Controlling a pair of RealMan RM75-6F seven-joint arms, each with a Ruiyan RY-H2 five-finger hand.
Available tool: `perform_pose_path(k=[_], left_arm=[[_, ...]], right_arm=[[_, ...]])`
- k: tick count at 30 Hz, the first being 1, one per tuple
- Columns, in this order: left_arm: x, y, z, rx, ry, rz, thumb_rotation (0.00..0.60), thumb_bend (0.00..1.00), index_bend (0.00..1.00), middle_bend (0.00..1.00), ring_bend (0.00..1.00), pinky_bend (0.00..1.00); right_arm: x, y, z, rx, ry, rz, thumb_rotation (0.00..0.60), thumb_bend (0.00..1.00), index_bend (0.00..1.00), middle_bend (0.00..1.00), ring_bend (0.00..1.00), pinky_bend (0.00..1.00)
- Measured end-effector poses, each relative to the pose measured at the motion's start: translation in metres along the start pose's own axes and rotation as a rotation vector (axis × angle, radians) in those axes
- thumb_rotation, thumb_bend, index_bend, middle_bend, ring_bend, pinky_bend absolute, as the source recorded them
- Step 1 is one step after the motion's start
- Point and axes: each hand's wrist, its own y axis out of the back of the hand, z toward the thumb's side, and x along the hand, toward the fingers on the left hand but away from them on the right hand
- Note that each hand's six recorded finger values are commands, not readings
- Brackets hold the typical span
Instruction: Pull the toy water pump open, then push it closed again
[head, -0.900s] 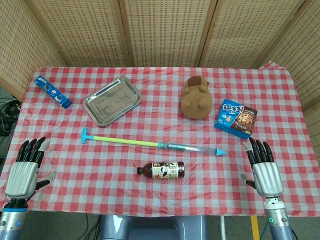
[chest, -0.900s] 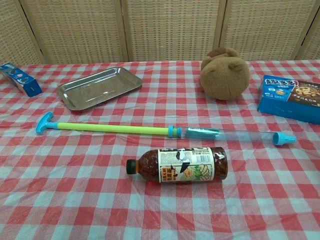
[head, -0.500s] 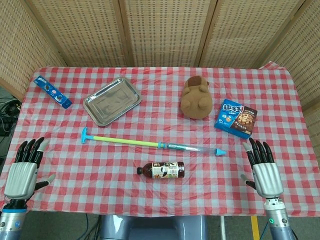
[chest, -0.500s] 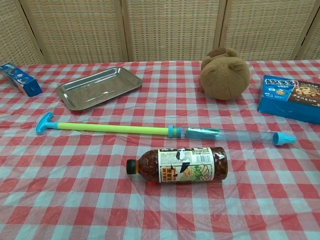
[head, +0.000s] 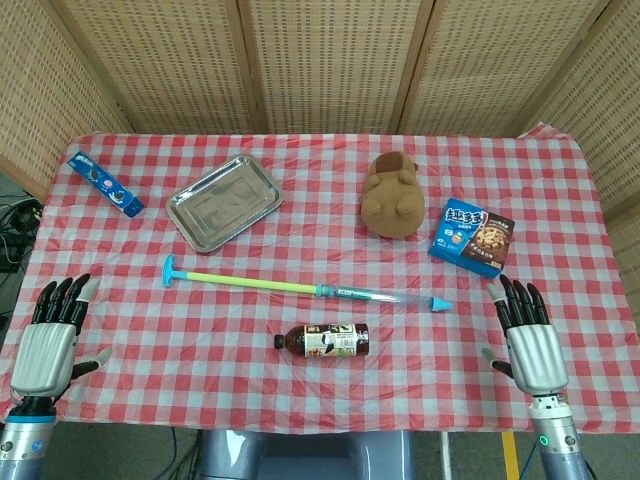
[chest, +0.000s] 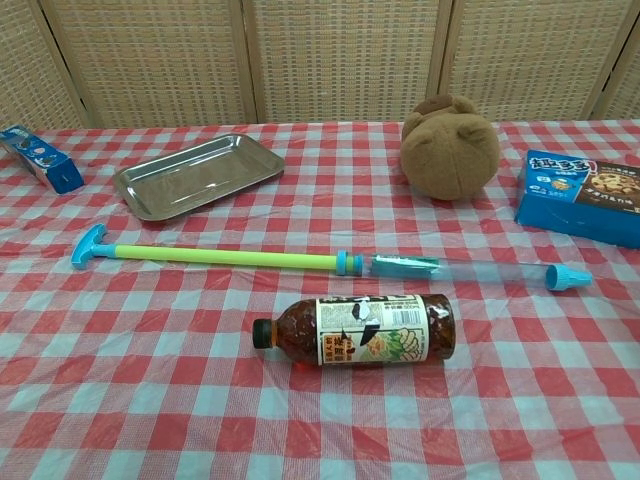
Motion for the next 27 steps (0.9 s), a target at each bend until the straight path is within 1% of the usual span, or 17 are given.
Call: perform_pose_path(k=[1, 3, 4, 5, 6, 7, 8, 9, 11, 14, 18, 19, 20, 22, 27], left_arm=[[0.0, 0.0, 0.0, -0.002, 0.001, 0.0, 0.6, 0.09, 0.0, 0.0, 0.0, 0.01], [0.001, 0.002, 0.001, -0.007, 0.002, 0.008, 0.6, 0.1, 0.03, 0.0, 0.03, 0.08], [0.002, 0.003, 0.001, -0.009, 0.004, 0.015, 0.6, 0.11, 0.05, 0.04, 0.1, 0.18], [0.003, 0.004, 0.001, -0.011, 0.005, 0.022, 0.6, 0.12, 0.06, 0.1, 0.21, 0.29], [0.005, 0.006, 0.002, -0.011, 0.007, 0.031, 0.6, 0.12, 0.07, 0.17, 0.28, 0.36], [0.006, 0.007, 0.002, -0.01, 0.008, 0.038, 0.6, 0.13, 0.08, 0.28, 0.38, 0.45], [0.008, 0.009, 0.003, -0.008, 0.009, 0.043, 0.6, 0.14, 0.1, 0.37, 0.46, 0.51], [0.011, 0.011, 0.005, -0.007, 0.008, 0.05, 0.6, 0.15, 0.11, 0.43, 0.5, 0.54], [0.018, 0.013, 0.008, -0.007, 0.004, 0.056, 0.6, 0.18, 0.17, 0.6, 0.63, 0.63], [0.031, 0.013, 0.014, -0.001, -0.004, 0.051, 0.6, 0.19, 0.24, 0.74, 0.74, 0.7], [0.054, 0.008, 0.023, 0.008, -0.008, 0.009, 0.6, 0.21, 0.33, 0.84, 0.81, 0.74], [0.06, 0.007, 0.025, 0.013, -0.007, -0.003, 0.6, 0.23, 0.37, 0.86, 0.82, 0.75], [0.066, 0.005, 0.027, 0.018, -0.007, -0.016, 0.6, 0.26, 0.4, 0.88, 0.84, 0.76], [0.078, 0.002, 0.033, 0.031, -0.008, -0.048, 0.6, 0.29, 0.42, 0.89, 0.85, 0.76], [0.109, -0.005, 0.047, 0.079, -0.001, -0.109, 0.6, 0.29, 0.42, 0.89, 0.85, 0.76]], right_arm=[[0.0, 0.0, 0.0, 0.0, -0.001, 0.0, 0.6, 0.15, 0.0, 0.0, 0.0, 0.0], [0.0, 0.0, -0.001, -0.003, -0.005, 0.002, 0.6, 0.15, 0.0, 0.0, 0.0, 0.0], [0.0, 0.0, -0.002, -0.005, -0.007, 0.004, 0.6, 0.15, 0.0, 0.0, 0.0, 0.0], [-0.001, -0.001, -0.002, -0.006, -0.009, 0.005, 0.6, 0.15, 0.0, 0.0, 0.0, 0.0], [-0.001, -0.001, -0.003, -0.006, -0.01, 0.007, 0.6, 0.15, 0.0, 0.0, 0.0, 0.0], [-0.001, -0.001, -0.003, -0.007, -0.011, 0.009, 0.6, 0.15, 0.0, 0.0, 0.0, 0.0], [-0.001, -0.002, -0.003, -0.008, -0.011, 0.011, 0.6, 0.15, 0.0, 0.0, 0.0, 0.0], [-0.002, -0.002, -0.003, -0.011, -0.011, 0.015, 0.6, 0.15, 0.0, 0.0, 0.0, 0.0], [-0.002, -0.003, -0.003, -0.014, -0.01, 0.017, 0.6, 0.15, 0.0, 0.0, 0.0, 0.0], [-0.003, -0.002, -0.003, -0.014, -0.009, 0.014, 0.6, 0.15, 0.0, 0.0, 0.0, 0.0], [-0.004, -0.003, -0.004, -0.019, -0.011, 0.017, 0.6, 0.15, 0.0, 0.0, 0.0, 0.0], [-0.004, -0.003, -0.004, -0.019, -0.011, 0.018, 0.6, 0.15, 0.0, 0.0, 0.0, 0.0], [-0.004, -0.003, -0.004, -0.02, -0.012, 0.019, 0.6, 0.15, 0.0, 0.0, 0.0, 0.0], [-0.005, -0.004, -0.005, -0.023, -0.013, 0.02, 0.6, 0.15, 0.0, 0.0, 0.0, 0.0], [-0.01, -0.003, -0.009, -0.034, -0.025, 0.019, 0.6, 0.15, 0.0, 0.0, 0.0, 0.0]])
